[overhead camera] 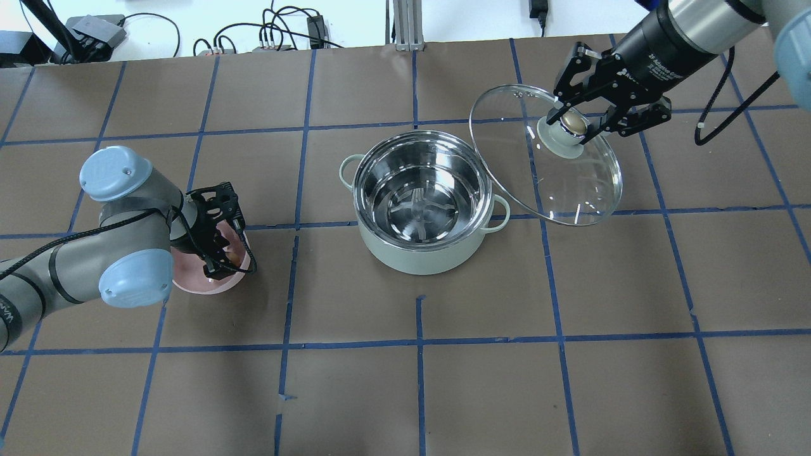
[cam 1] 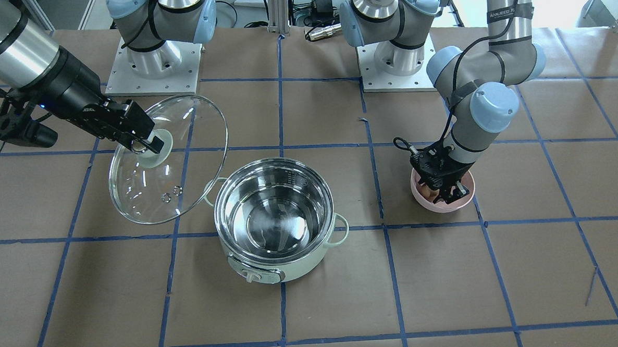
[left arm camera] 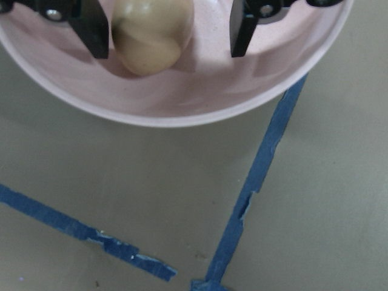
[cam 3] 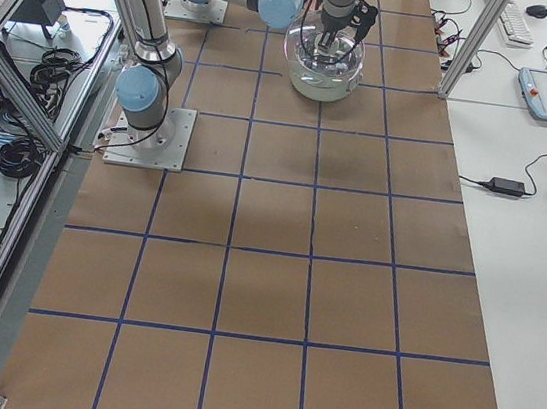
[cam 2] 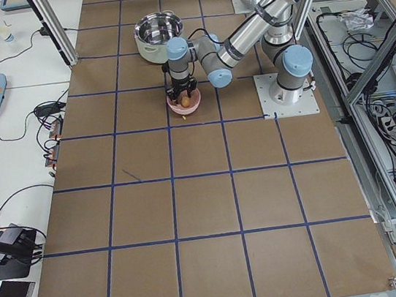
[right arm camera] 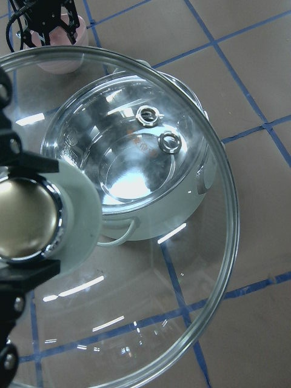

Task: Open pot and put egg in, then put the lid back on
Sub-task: 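Hold the lid aside with the right gripper while the left gripper grips the egg, then lift the egg from the bowl and carry it over the pot with the left gripper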

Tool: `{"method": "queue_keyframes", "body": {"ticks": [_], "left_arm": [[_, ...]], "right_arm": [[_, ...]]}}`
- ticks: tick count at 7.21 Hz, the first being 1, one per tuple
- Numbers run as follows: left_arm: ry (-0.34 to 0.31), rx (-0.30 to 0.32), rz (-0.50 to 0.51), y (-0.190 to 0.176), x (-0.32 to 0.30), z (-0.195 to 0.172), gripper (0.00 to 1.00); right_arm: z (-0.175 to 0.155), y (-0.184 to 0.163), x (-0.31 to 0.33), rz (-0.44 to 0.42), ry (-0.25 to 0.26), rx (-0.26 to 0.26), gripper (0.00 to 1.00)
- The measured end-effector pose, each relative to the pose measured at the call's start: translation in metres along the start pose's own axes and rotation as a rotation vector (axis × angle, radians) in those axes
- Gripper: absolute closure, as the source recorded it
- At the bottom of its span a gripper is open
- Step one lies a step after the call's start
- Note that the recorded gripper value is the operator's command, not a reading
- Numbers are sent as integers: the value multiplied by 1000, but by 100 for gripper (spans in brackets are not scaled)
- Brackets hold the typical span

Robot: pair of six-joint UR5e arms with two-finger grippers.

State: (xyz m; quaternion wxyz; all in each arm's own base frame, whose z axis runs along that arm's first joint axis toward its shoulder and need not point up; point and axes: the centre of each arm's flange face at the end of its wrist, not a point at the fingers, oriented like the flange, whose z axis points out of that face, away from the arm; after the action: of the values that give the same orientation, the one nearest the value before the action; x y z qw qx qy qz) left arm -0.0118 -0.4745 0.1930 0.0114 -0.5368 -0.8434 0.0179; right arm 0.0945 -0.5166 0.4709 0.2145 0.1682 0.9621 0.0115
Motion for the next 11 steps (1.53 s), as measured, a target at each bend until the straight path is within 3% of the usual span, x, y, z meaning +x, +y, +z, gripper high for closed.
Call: {"method": "queue_keyframes", "body": {"ticks": [2, 4, 11], "left_arm": [[-2, 1, -3, 0, 0, -1, 77], [-6, -1, -19, 1, -1, -2, 85], [-6, -12, -36, 3, -3, -17, 87]], "right_arm": [[0, 0, 0, -1, 0, 0, 49], [0, 0, -1, -2, -2, 0, 49], [0, 1, -1, -4, -3, -1, 49]]}}
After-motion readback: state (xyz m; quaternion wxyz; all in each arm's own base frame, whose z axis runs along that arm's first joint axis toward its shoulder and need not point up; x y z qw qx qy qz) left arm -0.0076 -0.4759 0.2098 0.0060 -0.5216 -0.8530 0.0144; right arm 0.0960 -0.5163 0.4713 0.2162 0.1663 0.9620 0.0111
